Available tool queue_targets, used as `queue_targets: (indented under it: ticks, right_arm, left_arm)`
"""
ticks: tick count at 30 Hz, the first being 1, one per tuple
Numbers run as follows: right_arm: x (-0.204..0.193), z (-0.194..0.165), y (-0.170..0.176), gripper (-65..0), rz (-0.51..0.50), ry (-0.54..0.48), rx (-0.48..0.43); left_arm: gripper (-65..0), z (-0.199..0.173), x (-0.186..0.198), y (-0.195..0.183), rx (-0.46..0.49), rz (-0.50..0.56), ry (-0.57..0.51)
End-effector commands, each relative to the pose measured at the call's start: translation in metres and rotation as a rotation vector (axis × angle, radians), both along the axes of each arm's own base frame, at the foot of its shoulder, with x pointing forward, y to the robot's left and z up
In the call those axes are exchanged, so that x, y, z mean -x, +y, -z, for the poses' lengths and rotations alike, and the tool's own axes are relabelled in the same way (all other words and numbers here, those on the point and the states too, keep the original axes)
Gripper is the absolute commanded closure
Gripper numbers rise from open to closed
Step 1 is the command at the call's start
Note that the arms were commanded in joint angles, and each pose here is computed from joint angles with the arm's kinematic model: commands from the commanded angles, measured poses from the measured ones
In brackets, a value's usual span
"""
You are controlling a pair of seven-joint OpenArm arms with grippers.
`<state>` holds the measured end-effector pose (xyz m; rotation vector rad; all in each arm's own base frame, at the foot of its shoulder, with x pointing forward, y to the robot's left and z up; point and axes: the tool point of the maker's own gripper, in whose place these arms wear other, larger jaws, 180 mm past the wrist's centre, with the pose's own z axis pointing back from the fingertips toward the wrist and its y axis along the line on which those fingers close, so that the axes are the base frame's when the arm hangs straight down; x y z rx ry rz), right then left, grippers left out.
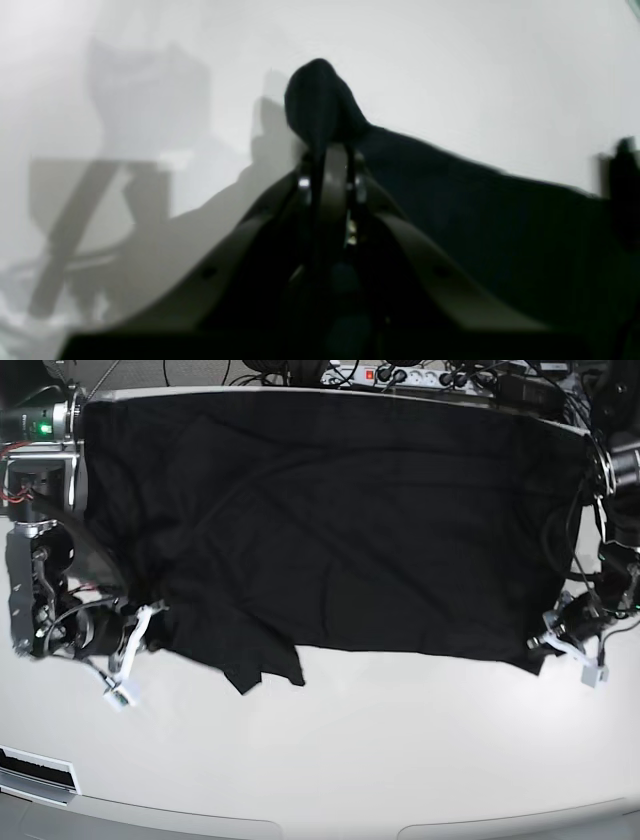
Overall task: Layout the t-shirt on the table in an organized manner, then fold the t-shirt properly
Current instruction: 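Grasp the hem corners with both grippers, then lift the hem with both grippers and fold it over toward the collar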
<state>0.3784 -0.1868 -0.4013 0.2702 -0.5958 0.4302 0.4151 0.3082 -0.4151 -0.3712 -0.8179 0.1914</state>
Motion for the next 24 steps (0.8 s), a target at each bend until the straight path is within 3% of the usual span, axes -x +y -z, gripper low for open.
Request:
queue_targets:
  ticks: [1, 5, 11, 16, 19, 24]
  right_arm:
    - [-0.019, -0.030, -0.008, 0.0, -0.004, -0.090, 0.010]
    - [-0.021, -0.051, -0.011, 0.0, -0.026, -0.125, 0.027]
    - [-0.010, -0.048, -0.002, 0.0, -0.057, -0.093, -0.034]
    - [-0.001, -0.039, -0.018, 0.0, -0.047, -0.063, 0.016]
    - [0.002, -0.039, -0.020, 0.0, -0.041, -0.061, -0.002]
    - [0.006, -0.049, -0.022, 0.0, -0.043, -0.049, -0.049]
  left_arm:
    - [0.0, -0.029, -0.018, 0.007, 0.014, -0.004, -0.089]
    - [0.0, -0.046, -0.022, -0.005, 0.067, 0.064, -0.164]
    - [0.0, -0.049, -0.022, -0.002, 0.082, 0.052, -0.171]
    - [0.0, -0.056, -0.019, 0.015, 0.072, 0.030, -0.175]
    - [0.0, -0.056, -0.016, 0.019, 0.068, 0.034, -0.154]
    - [0.0, -0.051, -0.006, 0.007, 0.172, 0.055, -0.079]
